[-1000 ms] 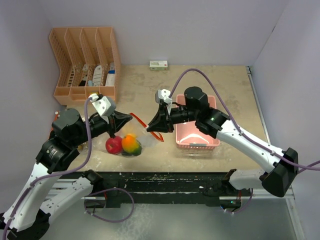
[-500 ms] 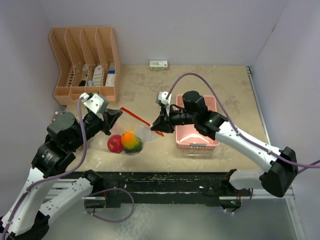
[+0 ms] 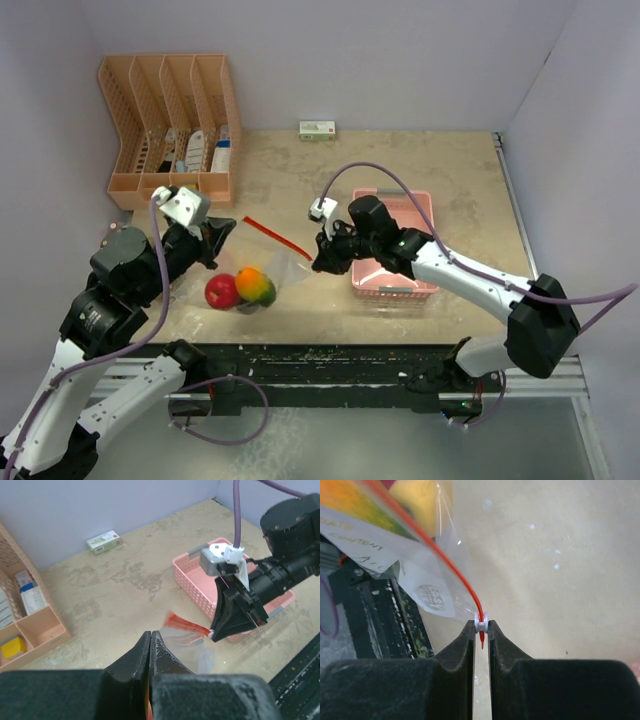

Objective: Place the food in the zip-top bag and seal the zipper
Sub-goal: Zip the zipper food storage bag at the center of the board, then place the zipper food storage bag at the center of the board.

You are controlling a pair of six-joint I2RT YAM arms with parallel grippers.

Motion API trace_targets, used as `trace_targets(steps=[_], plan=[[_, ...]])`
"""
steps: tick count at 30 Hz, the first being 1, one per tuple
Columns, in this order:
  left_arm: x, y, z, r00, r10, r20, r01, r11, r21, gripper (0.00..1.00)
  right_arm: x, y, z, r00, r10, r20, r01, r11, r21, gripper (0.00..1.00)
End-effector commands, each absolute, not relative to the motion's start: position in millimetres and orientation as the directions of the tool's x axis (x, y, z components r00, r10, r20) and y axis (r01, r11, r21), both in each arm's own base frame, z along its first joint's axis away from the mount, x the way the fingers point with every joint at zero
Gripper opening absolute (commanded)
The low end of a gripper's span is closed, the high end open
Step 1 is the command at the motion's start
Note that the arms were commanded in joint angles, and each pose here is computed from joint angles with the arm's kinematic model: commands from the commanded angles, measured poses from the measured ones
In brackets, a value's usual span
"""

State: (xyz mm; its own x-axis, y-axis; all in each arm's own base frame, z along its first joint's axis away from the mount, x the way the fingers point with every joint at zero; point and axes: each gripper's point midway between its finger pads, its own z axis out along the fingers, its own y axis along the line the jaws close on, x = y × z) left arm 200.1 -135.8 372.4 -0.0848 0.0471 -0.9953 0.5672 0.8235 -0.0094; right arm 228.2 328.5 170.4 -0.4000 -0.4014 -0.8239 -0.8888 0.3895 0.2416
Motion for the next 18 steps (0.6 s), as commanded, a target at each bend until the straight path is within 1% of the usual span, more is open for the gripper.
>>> trace_targets(steps=[1, 6, 7, 8, 9, 10, 11, 13, 14, 16, 18], plan=[[196, -120, 432, 0.080, -0.061, -0.995, 0.518, 0.855, -0.011, 0.00, 231, 303, 136, -0.476, -0.454, -0.753, -0.836, 0.498, 0.229, 0.00], [197, -122, 429, 0.074, -0.059, -0.996, 0.520, 0.854, -0.012, 0.00, 231, 300, 133, -0.481, -0.453, -0.750, -0.831, 0.510, 0.225, 0.00], [198, -122, 428, 0.072, -0.058, -0.996, 0.520, 0.854, -0.012, 0.00, 234, 299, 136, -0.483, -0.446, -0.753, -0.822, 0.527, 0.215, 0.10], [199, -123, 426, 0.067, -0.055, -0.996, 0.520, 0.854, -0.012, 0.00, 239, 297, 140, -0.486, -0.431, -0.760, -0.809, 0.552, 0.204, 0.37], [200, -124, 423, 0.061, -0.053, -0.997, 0.521, 0.854, -0.014, 0.00, 243, 297, 147, -0.484, -0.413, -0.771, -0.798, 0.571, 0.195, 0.59], [201, -125, 421, 0.055, -0.053, -0.997, 0.521, 0.853, -0.017, 0.00, 248, 296, 156, -0.476, -0.391, -0.787, -0.788, 0.587, 0.185, 0.84], [204, -126, 417, 0.043, -0.051, -0.998, 0.520, 0.854, -0.021, 0.00, 253, 295, 167, -0.472, -0.361, -0.804, -0.772, 0.610, 0.178, 0.98], [207, -126, 412, 0.023, -0.060, -0.998, 0.507, 0.861, -0.040, 0.00, 259, 292, 183, -0.462, -0.313, -0.830, -0.743, 0.647, 0.170, 1.00], [210, -125, 409, 0.011, -0.067, -0.998, 0.494, 0.868, -0.053, 0.04, 265, 293, 204, -0.440, -0.275, -0.855, -0.731, 0.662, 0.164, 1.00], [215, -121, 402, -0.016, -0.083, -0.996, 0.452, 0.888, -0.081, 0.23, 271, 288, 224, -0.432, -0.232, -0.872, -0.698, 0.698, 0.160, 0.99], [218, -120, 395, -0.033, -0.075, -0.997, 0.440, 0.894, -0.082, 0.32, 274, 283, 239, -0.432, -0.199, -0.880, -0.669, 0.725, 0.164, 1.00]])
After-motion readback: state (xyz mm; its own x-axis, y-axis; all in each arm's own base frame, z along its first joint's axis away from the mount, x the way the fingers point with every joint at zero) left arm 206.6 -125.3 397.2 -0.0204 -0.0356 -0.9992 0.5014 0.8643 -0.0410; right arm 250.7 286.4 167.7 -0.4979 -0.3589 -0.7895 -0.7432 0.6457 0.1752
